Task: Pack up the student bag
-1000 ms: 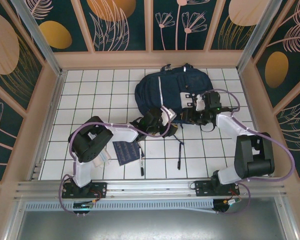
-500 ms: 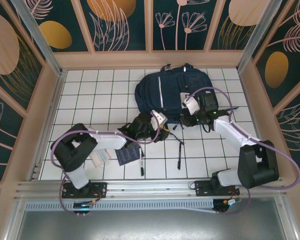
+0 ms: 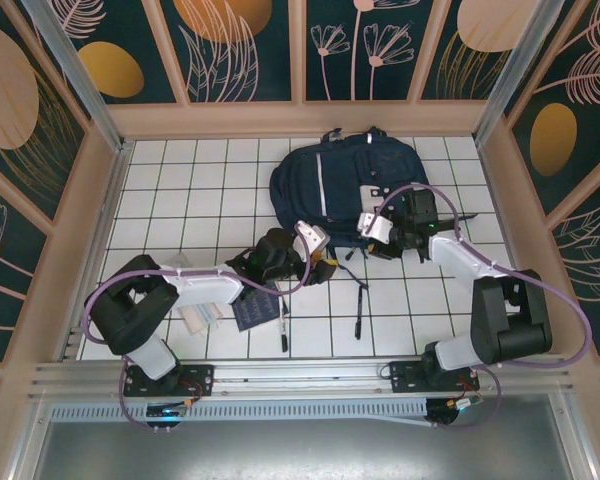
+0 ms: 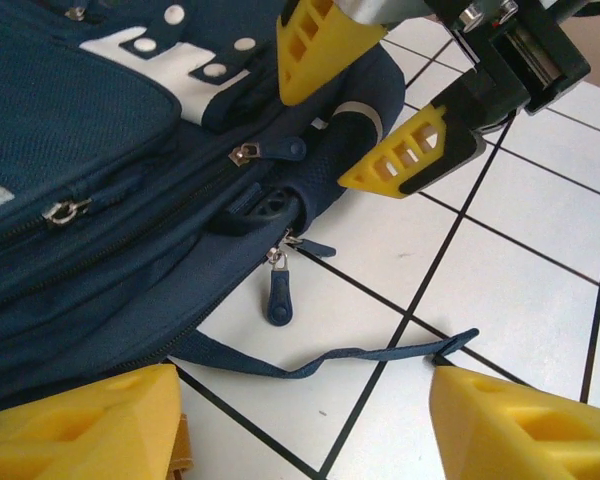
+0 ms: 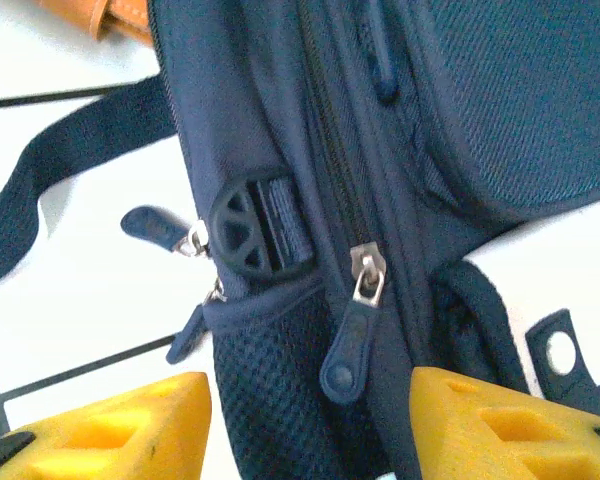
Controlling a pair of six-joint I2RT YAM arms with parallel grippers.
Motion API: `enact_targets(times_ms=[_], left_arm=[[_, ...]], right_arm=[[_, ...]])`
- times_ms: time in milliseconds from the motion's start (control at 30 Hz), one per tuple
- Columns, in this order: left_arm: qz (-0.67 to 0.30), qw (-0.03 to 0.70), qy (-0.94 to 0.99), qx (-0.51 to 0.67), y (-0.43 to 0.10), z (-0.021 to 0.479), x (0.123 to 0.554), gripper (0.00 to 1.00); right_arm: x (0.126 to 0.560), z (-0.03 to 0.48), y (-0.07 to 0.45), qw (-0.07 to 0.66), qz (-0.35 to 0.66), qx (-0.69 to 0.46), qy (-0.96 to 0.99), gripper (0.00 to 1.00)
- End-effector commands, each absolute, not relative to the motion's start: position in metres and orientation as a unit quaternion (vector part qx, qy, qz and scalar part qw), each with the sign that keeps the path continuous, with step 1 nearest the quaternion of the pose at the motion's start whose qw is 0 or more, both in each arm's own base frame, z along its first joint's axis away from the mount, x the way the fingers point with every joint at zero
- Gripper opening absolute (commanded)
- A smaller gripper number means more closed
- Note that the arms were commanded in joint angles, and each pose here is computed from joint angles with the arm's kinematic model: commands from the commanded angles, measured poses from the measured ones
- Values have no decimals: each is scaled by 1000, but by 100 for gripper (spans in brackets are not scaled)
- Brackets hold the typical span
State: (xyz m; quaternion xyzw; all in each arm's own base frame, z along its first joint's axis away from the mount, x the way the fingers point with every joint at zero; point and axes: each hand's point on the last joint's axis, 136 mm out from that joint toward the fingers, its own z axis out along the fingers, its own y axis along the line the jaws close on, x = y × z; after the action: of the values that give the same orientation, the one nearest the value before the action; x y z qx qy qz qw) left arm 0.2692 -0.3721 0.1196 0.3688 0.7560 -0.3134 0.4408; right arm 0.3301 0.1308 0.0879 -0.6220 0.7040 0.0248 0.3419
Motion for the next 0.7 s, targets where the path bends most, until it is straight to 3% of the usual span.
enact_targets(times_ms=[0,167,233,367,500,667], left_arm=[[-321,463,735,378,-377,133,269,69],[-317,457,736,385,-377,126,268,70],[-313,455,737,390,-378,123,268,70],[-305,457,738,393,-376,120,269,70],[-305,465,736,387,-380,127,274,69],[-310,476,727,386,-392,143,284,68]], right_arm=[[322,81,134,347,22,-659,667,59],[339,63,135,372,-43,-662,649,55],[345,58,137,380,-75,-662,641,48],[351,87,150,440,-79,-639,626,1],[333,128,171,480,45,-623,616,0],[327,155,180,511,93,-602,607,0]])
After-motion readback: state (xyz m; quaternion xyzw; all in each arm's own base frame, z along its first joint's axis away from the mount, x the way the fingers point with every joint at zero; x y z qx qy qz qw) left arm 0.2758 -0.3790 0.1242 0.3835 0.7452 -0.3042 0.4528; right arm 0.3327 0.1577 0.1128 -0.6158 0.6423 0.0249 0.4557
